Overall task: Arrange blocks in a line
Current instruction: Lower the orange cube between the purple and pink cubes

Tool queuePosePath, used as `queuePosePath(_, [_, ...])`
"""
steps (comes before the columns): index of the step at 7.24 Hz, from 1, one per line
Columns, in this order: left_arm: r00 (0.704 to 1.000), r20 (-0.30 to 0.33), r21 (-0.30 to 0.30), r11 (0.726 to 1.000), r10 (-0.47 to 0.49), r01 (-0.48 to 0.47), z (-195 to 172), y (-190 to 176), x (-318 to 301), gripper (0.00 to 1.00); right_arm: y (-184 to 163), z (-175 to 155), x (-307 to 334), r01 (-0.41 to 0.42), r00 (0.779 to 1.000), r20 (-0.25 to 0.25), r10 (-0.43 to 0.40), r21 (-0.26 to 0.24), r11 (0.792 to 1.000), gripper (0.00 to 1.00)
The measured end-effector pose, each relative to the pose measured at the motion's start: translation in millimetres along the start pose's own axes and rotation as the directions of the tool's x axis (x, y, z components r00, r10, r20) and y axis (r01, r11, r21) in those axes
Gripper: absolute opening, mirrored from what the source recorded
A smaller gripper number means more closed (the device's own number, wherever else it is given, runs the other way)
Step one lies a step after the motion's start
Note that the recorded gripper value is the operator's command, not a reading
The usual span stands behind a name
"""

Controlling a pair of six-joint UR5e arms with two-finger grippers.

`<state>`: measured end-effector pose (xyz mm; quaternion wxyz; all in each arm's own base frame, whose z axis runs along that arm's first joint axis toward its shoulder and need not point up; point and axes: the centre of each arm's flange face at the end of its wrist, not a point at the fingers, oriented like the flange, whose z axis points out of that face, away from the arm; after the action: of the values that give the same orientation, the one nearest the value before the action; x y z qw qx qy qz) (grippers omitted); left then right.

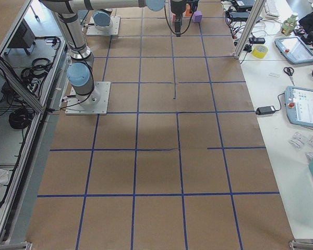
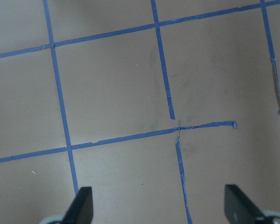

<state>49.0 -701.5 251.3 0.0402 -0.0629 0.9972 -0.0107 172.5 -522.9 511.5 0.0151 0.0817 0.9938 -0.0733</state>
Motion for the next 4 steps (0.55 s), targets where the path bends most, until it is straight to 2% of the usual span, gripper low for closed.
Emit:
queuePosePath(3, [1.0,-0.006,-0.017,1.0,0.013,-0.013,11.8,1.8,-8.8,0.03,0.1,1.7,1.0,0.0,1.0,-0.004,-0.001,-0.008,1.0,1.0])
queuePosePath(4, [1.0,-0.012,-0.026,0.999,0.018,-0.019,18.0,1.8,-8.8,0.07,0.1,1.9,1.0,0.001,1.0,-0.004,-0.001,-0.008,1.0,1.0])
